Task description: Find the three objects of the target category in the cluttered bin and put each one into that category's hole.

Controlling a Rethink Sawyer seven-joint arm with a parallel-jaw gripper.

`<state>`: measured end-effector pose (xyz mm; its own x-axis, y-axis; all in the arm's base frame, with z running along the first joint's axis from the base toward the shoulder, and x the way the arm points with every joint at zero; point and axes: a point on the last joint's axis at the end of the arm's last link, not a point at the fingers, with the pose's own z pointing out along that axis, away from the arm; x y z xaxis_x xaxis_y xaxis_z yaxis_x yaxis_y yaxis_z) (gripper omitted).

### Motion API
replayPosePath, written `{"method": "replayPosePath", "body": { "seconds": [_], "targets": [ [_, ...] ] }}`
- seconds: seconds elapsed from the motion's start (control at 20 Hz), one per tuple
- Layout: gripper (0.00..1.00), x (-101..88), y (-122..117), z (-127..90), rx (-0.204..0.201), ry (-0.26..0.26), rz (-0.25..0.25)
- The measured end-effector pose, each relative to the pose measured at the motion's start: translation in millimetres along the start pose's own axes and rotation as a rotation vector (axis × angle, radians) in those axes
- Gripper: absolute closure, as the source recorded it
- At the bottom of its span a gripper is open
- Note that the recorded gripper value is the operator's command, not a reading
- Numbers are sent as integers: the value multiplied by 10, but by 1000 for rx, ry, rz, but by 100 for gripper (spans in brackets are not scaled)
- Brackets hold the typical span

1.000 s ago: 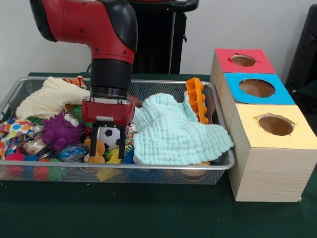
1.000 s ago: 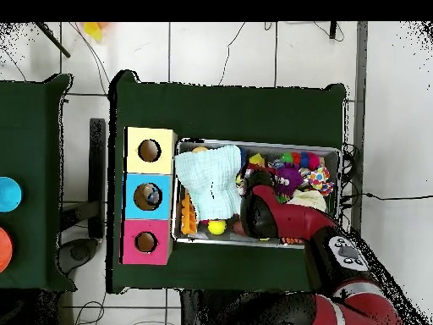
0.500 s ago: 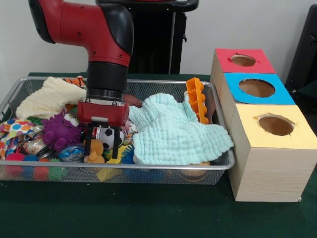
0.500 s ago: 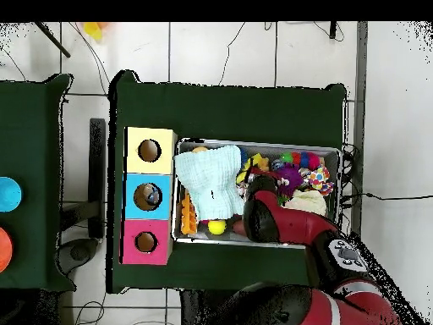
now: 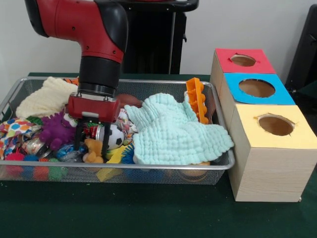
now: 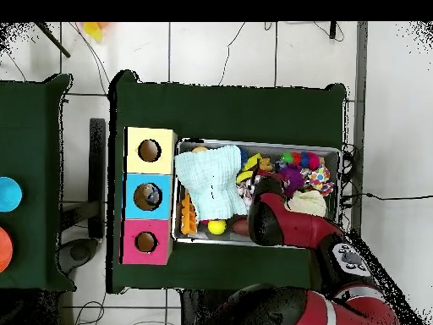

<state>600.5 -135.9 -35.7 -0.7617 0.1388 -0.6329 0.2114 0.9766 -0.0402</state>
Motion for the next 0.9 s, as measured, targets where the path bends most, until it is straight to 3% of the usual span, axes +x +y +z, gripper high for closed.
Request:
{"method": "replayPosePath", "body": {
  "seconds": [0.35, 0.9],
  "targets": [
    [0, -78, -96, -60, 22, -11, -14],
    [0, -46, -226, -81, 44, -4, -16]
  ]
}}
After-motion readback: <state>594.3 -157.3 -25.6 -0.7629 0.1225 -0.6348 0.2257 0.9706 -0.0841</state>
